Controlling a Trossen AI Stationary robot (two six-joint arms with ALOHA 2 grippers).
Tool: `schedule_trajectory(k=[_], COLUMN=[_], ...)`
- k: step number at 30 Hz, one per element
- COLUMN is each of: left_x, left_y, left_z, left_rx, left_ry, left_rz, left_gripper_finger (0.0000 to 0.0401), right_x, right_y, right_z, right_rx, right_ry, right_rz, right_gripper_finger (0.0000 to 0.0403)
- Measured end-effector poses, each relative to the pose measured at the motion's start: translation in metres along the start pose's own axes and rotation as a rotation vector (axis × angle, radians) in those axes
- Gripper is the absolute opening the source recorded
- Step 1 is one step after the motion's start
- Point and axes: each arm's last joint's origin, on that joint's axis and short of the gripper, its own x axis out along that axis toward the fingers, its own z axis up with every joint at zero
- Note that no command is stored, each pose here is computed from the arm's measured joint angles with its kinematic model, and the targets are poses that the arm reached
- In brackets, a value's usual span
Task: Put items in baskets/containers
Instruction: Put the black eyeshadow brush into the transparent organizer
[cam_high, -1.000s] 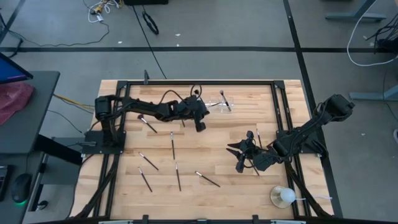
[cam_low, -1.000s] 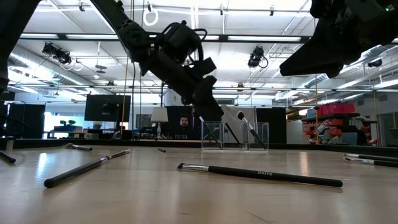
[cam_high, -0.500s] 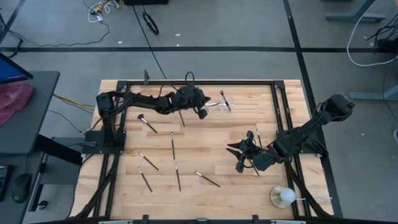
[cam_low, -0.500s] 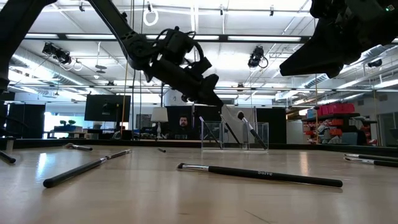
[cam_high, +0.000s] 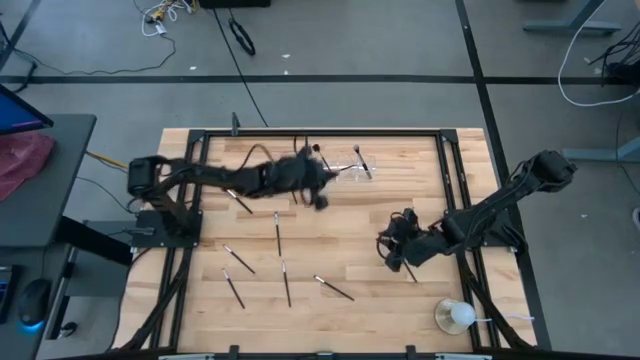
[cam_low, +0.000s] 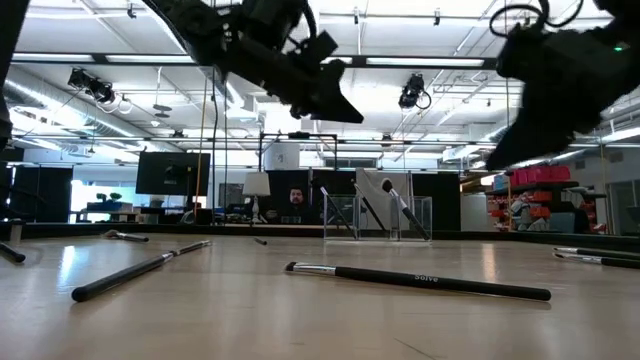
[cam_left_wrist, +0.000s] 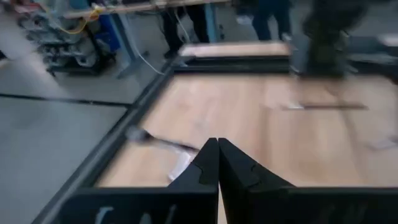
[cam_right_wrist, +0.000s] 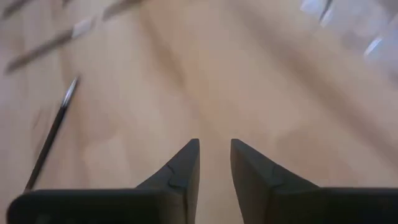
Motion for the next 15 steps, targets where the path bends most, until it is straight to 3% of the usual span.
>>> schedule_trajectory(k=[6, 11, 15], left_x=[-0.025, -0.04, -0.048], left_y=[-0.055, -0.09, -0.101], left_z=[-0.024, -0.05, -0.065], left_rx=[-0.004, -0.042, -0.075], left_ry=[0.033, 0.007, -0.005], left_rz=[-0.084, -0.085, -0.058], left_gripper_finger=[0.0001, 0.0001, 0.0001], right_x=[-0.005, -0.01, -0.012], right_y=[0.001, -0.001, -0.005], right_z=[-0.017, -0.031, -0.036], right_rx=[-0.036, -0.064, -0.021], right_ry=[0.253, 0.357, 0.409], right_rz=[0.111, 0.07, 0.01], right_gripper_finger=[0.0132, 0.0169, 0.018])
